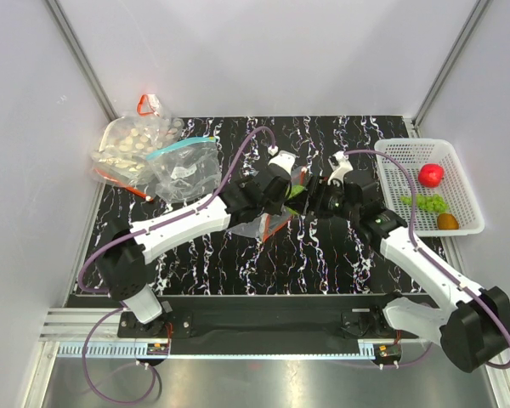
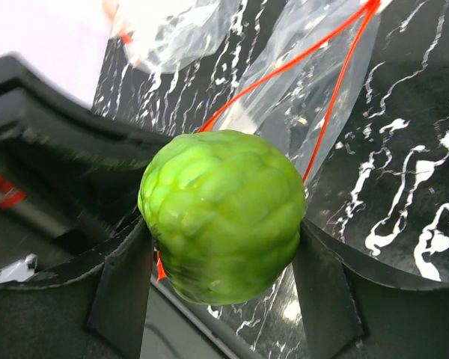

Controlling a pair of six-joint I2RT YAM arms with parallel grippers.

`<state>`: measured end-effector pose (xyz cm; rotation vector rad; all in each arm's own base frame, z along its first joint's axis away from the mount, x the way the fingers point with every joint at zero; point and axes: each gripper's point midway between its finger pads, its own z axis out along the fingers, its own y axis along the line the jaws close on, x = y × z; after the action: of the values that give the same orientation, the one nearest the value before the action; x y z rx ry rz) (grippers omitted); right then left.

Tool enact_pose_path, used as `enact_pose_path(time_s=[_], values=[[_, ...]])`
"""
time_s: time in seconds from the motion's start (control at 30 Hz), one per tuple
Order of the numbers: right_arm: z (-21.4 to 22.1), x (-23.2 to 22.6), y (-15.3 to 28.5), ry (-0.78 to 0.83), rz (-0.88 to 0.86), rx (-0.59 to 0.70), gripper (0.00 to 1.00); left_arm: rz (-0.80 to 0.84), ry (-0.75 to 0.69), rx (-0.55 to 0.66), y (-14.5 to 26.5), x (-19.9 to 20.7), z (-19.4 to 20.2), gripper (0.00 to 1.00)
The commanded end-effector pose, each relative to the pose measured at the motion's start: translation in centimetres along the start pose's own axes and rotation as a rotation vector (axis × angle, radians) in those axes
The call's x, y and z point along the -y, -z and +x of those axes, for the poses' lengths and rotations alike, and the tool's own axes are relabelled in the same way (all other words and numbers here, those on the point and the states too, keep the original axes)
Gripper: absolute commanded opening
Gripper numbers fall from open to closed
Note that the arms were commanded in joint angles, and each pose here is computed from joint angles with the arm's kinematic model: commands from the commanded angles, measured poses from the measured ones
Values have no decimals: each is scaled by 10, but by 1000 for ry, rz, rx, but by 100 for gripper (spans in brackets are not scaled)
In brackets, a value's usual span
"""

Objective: Place the food in the zip-top bag and seal the zipper
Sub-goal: Place the fake fruit in the zipper food storage bag.

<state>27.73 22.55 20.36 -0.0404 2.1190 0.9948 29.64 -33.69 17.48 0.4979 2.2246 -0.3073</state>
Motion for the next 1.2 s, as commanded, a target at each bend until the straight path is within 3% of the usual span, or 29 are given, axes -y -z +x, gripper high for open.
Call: enact_pose_path(time_s=[0.0,0.33,0.5,0.73,0.77,0.87,1.17], values=[[-10,1,-9,-8,6,56,31,87,69,101,20,17,-37,0],[4,32,-20,-36,142,20,32,177,129,146,41,29,-52,0],[2,31,-25,-35,145,21,38,246,151,146,46,40,-58,0],[-5,22,-18,-10,117,51,64,336,201,110,41,44,-54,0],[-6,21,-16,-8,113,54,74,343,219,116,40,42,-57,0],[-3,20,-12,3,113,43,90,343,233,117,38,37,-56,0],[-6,14,3,11,114,57,84,341,235,110,36,37,-52,0]])
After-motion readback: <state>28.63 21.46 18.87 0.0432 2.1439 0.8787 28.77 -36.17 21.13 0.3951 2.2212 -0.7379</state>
